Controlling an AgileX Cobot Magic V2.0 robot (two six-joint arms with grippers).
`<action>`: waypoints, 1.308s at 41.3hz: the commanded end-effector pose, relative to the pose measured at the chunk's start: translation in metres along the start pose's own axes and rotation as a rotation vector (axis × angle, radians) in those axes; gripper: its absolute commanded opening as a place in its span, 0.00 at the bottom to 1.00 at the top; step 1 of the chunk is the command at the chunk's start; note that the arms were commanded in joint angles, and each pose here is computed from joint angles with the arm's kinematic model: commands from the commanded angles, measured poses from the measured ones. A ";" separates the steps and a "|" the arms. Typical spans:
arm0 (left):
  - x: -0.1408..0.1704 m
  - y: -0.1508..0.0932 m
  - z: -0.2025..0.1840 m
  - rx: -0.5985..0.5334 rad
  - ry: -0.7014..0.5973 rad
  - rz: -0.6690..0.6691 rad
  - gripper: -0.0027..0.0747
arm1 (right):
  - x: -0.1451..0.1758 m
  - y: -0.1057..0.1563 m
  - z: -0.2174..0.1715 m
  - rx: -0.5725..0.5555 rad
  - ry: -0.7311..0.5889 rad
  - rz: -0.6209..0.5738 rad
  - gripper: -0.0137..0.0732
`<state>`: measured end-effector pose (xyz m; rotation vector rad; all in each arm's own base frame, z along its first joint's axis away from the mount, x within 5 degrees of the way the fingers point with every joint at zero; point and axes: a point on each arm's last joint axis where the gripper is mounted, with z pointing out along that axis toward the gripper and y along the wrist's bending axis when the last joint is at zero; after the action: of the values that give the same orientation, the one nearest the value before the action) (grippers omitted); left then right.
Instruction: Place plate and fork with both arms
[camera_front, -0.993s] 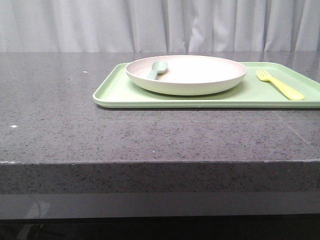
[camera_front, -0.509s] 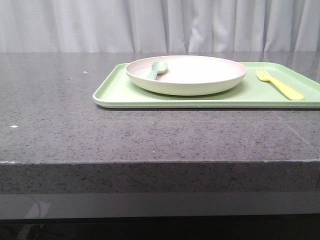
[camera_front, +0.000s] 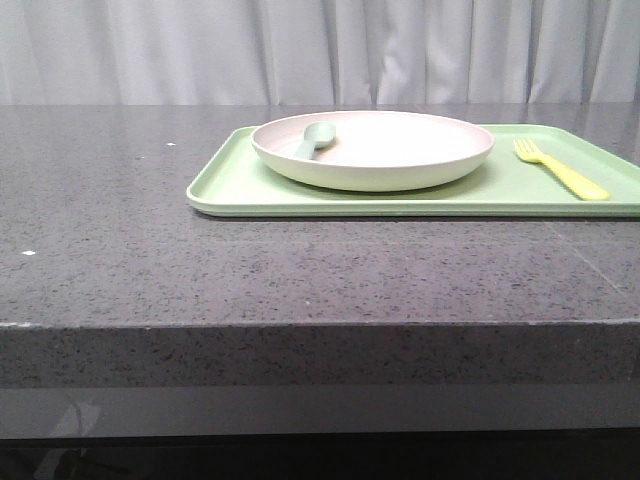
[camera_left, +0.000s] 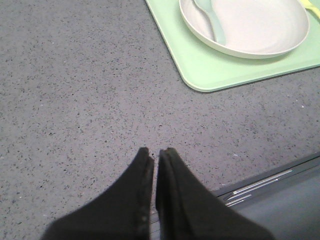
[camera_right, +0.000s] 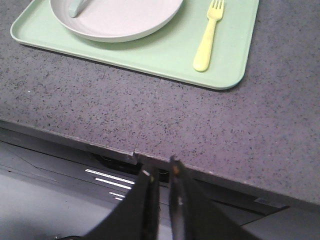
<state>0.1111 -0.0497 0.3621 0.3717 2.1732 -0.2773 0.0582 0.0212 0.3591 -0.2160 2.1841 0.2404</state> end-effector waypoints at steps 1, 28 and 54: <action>-0.011 -0.002 -0.006 0.018 -0.088 -0.006 0.01 | -0.011 0.002 -0.004 -0.014 -0.091 0.004 0.07; -0.002 -0.001 -0.010 0.018 -0.128 -0.018 0.01 | -0.012 0.002 -0.004 -0.013 -0.102 0.005 0.08; 0.145 0.033 0.018 -0.318 -0.769 -0.163 0.01 | -0.012 0.002 -0.004 -0.013 -0.100 0.005 0.08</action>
<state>0.0582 -0.0019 0.2252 -0.0471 1.5977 -0.0963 0.0588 0.0220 0.3604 -0.2120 2.1682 0.2534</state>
